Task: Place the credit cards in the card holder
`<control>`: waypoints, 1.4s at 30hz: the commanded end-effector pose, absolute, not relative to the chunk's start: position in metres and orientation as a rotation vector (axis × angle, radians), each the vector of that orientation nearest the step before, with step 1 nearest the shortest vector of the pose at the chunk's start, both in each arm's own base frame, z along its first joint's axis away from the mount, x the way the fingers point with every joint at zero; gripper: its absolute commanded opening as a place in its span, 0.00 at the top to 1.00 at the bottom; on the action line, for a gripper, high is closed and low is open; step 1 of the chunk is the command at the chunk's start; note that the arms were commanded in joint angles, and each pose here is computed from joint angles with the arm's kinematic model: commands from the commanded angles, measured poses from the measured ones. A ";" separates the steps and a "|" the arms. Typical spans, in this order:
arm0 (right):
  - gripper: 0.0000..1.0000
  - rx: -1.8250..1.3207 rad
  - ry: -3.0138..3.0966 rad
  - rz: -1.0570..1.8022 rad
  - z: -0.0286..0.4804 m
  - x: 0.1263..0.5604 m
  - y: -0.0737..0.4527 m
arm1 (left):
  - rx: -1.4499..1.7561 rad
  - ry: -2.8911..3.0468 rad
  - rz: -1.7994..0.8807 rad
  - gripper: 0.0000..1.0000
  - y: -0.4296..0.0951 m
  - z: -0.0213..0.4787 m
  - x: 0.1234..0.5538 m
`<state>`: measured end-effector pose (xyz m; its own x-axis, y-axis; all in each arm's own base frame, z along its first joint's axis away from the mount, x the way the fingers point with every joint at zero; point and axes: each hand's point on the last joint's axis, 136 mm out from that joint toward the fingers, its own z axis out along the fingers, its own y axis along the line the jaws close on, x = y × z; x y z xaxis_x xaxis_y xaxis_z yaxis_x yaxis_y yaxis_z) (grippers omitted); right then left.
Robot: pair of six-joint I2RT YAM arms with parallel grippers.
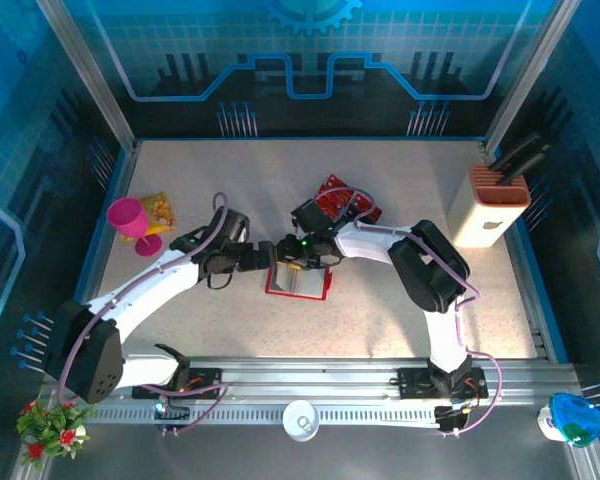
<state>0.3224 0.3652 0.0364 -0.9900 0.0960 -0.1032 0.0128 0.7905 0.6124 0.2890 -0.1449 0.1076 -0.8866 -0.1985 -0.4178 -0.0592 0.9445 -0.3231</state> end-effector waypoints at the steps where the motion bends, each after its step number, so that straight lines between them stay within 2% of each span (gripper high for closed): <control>1: 0.55 0.087 2.874 0.993 0.035 0.319 0.373 | -0.213 2.606 -0.474 0.01 -0.147 0.113 0.293; 8: 0.55 0.090 2.860 1.024 0.041 0.316 0.373 | -0.213 2.625 -0.476 0.01 -0.149 0.100 0.292; 13: 0.49 0.082 2.816 1.081 0.054 0.318 0.377 | -0.180 2.677 -0.445 0.01 -0.147 0.090 0.286; 18: 0.48 0.088 2.789 1.110 0.062 0.323 0.380 | -0.149 2.711 -0.448 0.01 -0.149 0.083 0.283; 29: 0.48 0.090 2.651 1.153 0.125 0.352 0.349 | -0.119 2.719 -0.489 0.01 -0.164 0.077 0.300; 34: 0.48 0.051 2.653 1.016 0.142 0.358 0.306 | -0.095 2.729 -0.471 0.01 -0.167 0.073 0.308; 42: 0.50 -0.117 2.749 0.494 0.145 0.367 0.211 | -0.101 2.727 -0.412 0.01 -0.165 0.068 0.315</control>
